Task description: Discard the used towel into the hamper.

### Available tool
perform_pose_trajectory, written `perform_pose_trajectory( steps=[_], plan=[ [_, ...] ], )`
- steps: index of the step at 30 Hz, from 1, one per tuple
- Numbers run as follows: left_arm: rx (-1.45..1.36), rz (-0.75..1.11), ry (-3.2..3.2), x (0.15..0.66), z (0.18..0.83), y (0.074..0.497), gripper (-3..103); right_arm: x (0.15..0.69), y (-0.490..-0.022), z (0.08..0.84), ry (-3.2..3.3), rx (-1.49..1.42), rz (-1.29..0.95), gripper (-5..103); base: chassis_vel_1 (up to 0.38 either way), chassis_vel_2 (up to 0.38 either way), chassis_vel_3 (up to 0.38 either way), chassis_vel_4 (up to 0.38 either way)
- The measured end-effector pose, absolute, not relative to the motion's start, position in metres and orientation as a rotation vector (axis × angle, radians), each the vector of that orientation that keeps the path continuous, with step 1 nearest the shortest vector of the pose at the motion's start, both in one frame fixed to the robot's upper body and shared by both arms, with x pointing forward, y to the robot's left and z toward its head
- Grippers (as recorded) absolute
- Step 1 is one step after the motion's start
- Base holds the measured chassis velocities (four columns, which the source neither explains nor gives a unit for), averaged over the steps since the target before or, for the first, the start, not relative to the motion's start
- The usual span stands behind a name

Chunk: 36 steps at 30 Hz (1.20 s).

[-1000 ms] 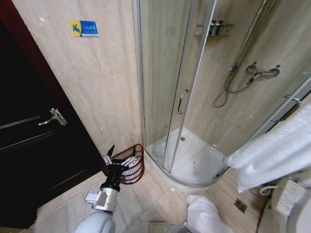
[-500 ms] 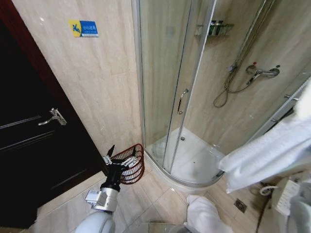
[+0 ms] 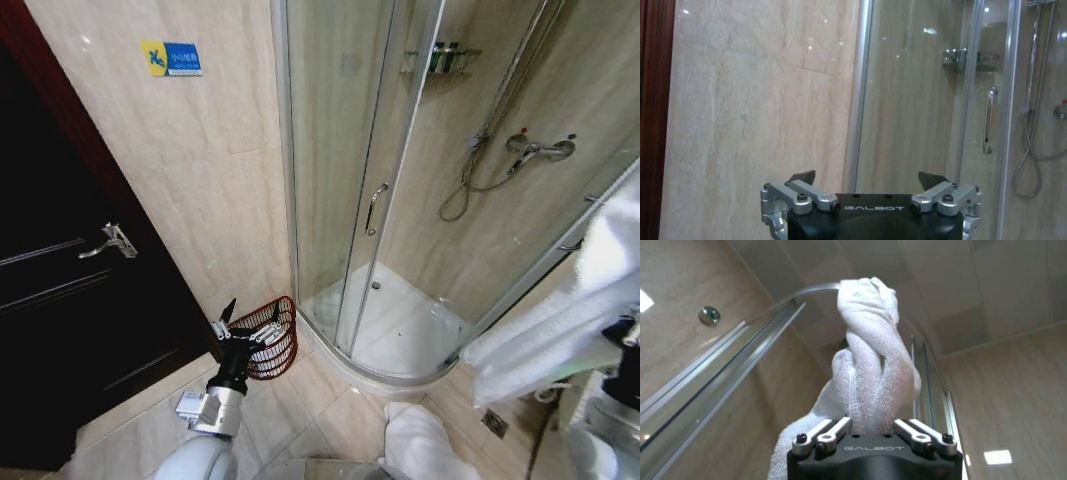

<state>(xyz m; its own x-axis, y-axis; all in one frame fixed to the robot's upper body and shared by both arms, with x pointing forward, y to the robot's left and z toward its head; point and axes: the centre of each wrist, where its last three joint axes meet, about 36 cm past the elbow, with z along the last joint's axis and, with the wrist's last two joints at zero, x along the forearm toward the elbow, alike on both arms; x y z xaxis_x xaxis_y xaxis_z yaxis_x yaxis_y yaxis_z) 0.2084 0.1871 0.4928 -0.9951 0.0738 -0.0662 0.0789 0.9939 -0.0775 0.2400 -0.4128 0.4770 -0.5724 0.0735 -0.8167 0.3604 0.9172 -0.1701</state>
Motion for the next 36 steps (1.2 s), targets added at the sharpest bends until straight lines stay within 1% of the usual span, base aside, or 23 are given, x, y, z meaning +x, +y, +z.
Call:
perform_pose_trajectory(
  steps=[13,23,25,26,29,30,34,36],
  plan=[
    [0.118,-0.123,3.074,0.208,0.493,0.187,100,0.233,-0.418,0.455,2.178,0.344,-0.404,12,0.000,0.000,0.000,0.000],
    [0.118,-0.123,3.073,0.208,0.493,0.187,100,0.233,-0.415,0.458,2.162,0.354,-0.402,12,0.000,0.000,0.000,0.000],
    [0.118,-0.123,3.074,0.208,0.493,0.187,100,0.230,-0.410,0.483,2.094,0.349,-0.429,12,0.000,0.000,0.000,0.000],
    [0.118,-0.123,3.074,0.208,0.493,0.187,100,0.230,-0.410,0.483,2.094,0.349,-0.429,12,0.000,0.000,0.000,0.000],
    [0.118,-0.123,3.073,0.208,0.493,0.187,100,0.226,-0.398,0.530,1.967,0.342,-0.474,12,0.000,0.000,0.000,0.000],
    [0.118,-0.123,3.073,0.208,0.493,0.187,100,0.226,-0.398,0.530,1.967,0.342,-0.474,12,0.000,0.000,0.000,0.000],
    [0.118,-0.123,3.073,0.208,0.493,0.187,100,0.226,-0.390,0.579,1.864,0.303,-0.527,12,0.000,0.000,0.000,0.000],
    [0.118,-0.123,3.074,0.208,0.493,0.187,100,0.226,-0.389,0.590,1.846,0.286,-0.531,12,0.000,0.000,0.000,0.000]
  ],
)
